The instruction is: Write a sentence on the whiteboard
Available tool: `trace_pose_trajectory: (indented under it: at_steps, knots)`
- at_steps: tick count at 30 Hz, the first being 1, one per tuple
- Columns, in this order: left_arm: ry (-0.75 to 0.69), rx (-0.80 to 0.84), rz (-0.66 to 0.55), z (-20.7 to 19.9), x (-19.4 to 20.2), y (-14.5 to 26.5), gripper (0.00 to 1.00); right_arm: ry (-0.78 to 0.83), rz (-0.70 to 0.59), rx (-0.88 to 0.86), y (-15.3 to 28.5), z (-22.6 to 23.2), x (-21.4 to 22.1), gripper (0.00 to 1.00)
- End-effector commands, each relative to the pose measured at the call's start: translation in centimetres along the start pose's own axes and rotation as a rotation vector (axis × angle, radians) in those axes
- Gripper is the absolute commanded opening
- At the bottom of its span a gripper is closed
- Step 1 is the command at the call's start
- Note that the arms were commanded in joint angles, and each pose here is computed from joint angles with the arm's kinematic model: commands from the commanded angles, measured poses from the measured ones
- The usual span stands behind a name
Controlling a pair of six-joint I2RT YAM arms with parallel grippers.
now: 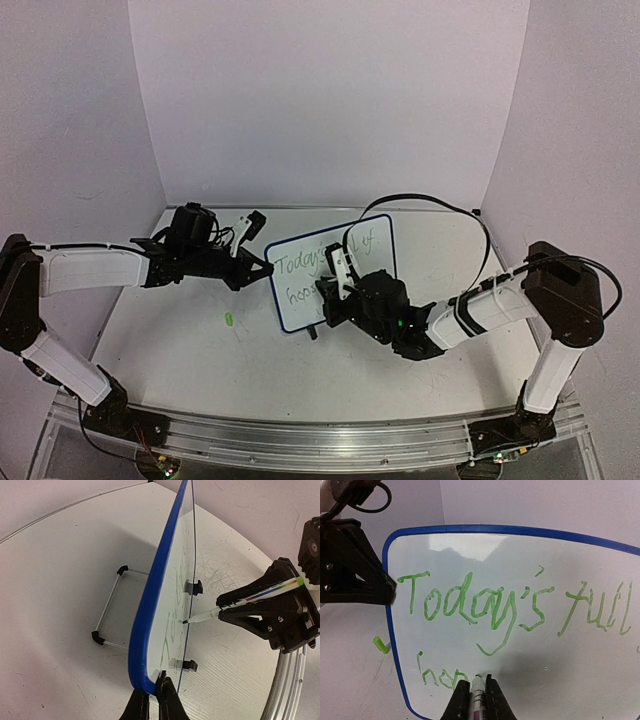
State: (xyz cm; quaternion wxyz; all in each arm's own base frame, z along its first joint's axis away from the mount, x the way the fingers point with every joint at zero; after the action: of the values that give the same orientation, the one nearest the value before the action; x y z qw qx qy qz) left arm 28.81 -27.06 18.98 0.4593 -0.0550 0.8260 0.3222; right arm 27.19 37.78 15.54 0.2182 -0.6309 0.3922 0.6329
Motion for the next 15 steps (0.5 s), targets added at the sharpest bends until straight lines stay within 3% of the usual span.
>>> trace_pose_trajectory:
  at_steps: [1, 15]
  knots:
    - [-0.079, -0.111, 0.003, 1.5, -0.2, 0.5, 0.00, -0.022, 0.027, -0.002, -0.2, 0.1, 0.8, 0.00]
    - [-0.082, -0.110, -0.004, 1.4, -0.4, 0.8, 0.00, -0.017, 0.081, 0.022, -0.5, 0.0, 2.6, 0.00]
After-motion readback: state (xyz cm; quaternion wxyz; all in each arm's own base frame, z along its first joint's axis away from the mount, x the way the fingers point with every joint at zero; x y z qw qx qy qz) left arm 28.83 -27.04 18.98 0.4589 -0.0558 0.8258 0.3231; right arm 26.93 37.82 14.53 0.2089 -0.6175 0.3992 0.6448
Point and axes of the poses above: each gripper's point midway between its finger pads, its own y axis back along the fingers, its own z axis along the line the jaws close on, x = y × z, the point moved 4 cm from there along y, back along the fingers, and after that the axes turned 9 degrees about y, right-handed, at the moved point
